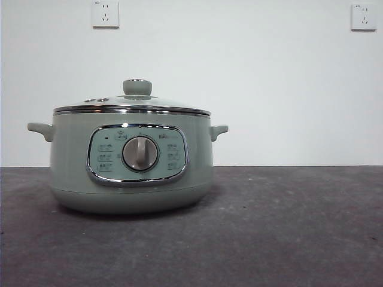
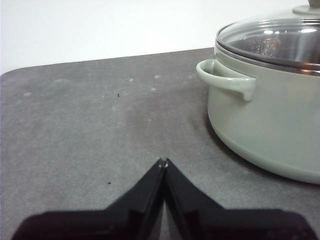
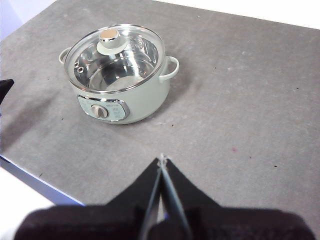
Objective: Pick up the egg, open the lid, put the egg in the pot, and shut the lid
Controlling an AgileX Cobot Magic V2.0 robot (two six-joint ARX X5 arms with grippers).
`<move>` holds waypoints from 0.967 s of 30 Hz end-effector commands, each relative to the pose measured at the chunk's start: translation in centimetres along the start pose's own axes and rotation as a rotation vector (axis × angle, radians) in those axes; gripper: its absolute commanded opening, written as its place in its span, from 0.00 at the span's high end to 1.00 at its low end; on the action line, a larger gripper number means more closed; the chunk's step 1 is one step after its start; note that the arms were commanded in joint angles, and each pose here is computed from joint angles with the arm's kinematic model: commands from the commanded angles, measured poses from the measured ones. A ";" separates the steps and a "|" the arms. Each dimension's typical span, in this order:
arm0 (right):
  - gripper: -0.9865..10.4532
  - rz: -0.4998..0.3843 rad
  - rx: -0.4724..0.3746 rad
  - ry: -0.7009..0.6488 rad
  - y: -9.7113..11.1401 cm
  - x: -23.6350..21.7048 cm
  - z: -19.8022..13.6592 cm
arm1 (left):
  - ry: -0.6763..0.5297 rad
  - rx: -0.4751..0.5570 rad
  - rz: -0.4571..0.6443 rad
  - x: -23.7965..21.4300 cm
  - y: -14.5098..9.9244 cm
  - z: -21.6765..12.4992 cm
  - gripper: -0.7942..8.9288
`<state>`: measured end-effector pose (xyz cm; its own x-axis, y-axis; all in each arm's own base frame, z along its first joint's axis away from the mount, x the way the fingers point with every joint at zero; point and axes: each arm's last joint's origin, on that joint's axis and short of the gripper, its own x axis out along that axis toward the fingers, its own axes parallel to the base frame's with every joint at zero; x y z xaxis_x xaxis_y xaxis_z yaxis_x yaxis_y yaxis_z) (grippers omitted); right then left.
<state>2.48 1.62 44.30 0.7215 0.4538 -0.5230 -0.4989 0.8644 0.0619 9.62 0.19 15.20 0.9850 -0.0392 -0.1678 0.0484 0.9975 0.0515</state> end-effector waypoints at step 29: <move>0.91 -0.416 -0.041 -0.381 -0.5 -1.5 -1.8 | 0.046 -0.011 -0.001 0.3 0.0 -0.5 0.92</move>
<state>0.38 0.07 43.95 0.9751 0.1417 -0.1706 -0.1573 0.9842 -0.0818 9.82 0.20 14.85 0.9765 -0.0407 -0.2114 0.0518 0.9976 0.0471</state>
